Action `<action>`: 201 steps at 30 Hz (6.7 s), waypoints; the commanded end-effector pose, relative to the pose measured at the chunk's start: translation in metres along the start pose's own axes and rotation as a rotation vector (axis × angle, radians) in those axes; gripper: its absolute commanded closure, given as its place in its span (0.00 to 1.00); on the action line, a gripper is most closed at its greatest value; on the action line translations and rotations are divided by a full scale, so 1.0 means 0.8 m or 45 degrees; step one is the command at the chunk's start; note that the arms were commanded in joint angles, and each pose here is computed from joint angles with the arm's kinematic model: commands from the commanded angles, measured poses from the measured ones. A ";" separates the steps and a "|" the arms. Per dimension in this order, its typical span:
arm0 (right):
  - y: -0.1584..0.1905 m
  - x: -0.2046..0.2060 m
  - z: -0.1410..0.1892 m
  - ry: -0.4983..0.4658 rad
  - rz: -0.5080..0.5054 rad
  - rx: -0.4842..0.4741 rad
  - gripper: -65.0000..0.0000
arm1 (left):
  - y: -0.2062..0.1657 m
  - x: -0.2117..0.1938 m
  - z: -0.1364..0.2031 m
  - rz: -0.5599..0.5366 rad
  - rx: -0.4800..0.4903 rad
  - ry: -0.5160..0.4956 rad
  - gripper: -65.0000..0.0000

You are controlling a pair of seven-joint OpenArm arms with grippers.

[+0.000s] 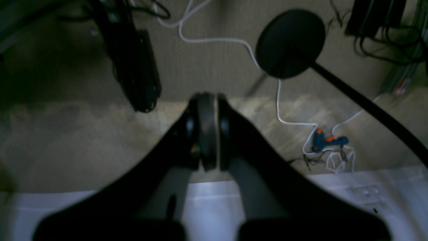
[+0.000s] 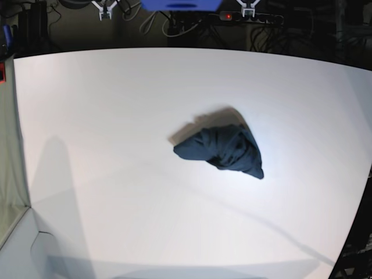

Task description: Layout the t-shirt on the table in an organized manner, then fold the t-shirt properly

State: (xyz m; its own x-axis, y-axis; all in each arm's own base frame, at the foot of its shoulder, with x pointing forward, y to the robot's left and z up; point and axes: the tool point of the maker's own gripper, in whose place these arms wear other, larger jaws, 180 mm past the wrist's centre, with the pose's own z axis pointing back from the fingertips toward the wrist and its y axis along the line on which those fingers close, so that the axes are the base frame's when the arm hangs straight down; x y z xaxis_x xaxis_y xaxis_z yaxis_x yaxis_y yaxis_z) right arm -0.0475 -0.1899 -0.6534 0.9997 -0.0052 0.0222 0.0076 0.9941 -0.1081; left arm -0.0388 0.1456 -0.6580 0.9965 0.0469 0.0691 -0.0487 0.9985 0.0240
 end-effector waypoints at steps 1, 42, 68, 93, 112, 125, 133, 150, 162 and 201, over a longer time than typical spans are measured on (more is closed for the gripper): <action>-0.001 -0.008 0.001 0.007 -0.002 0.007 1.00 | 0.002 -0.001 0.000 -0.002 0.011 0.001 1.00; -0.015 -0.038 0.018 -0.116 0.026 -0.011 1.00 | 0.020 -0.061 0.022 -0.020 0.016 0.019 1.00; -0.065 0.036 0.263 -0.680 0.273 -0.046 1.00 | 0.037 0.037 0.258 -0.104 -0.033 -0.648 1.00; -0.034 0.253 0.378 -1.255 0.145 -0.065 1.00 | 0.057 0.217 0.385 0.203 -0.105 -1.231 0.99; 0.041 0.308 0.390 -1.299 0.183 0.127 0.53 | 0.063 0.341 0.434 0.198 -0.159 -1.594 0.34; 0.052 0.320 0.391 -1.299 0.197 0.151 0.53 | 0.024 0.441 0.390 0.182 -0.285 -1.379 0.34; 0.048 0.320 0.390 -1.297 0.193 0.141 0.53 | -0.036 0.439 0.355 -0.092 -0.288 -1.290 0.35; 0.048 0.320 0.390 -1.296 0.193 0.141 0.53 | -0.057 0.457 0.347 -0.373 -0.099 -1.320 0.35; 0.047 0.320 0.389 -1.294 0.194 0.138 0.53 | -0.077 0.454 0.316 -0.433 -0.127 -1.242 0.95; 0.220 0.396 0.461 -1.301 0.441 0.491 0.52 | -0.050 0.373 0.271 -0.397 -0.101 -1.053 0.99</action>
State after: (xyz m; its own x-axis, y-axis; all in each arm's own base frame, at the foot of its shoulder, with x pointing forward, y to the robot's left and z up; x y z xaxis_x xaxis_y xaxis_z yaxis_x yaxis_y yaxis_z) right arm 0.2592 0.0207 -0.3098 0.4952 0.2054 0.8442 -0.4447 0.8947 0.0431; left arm 0.2434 0.1127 -0.4273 0.6085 -0.2306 0.7593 0.2537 0.9632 0.0892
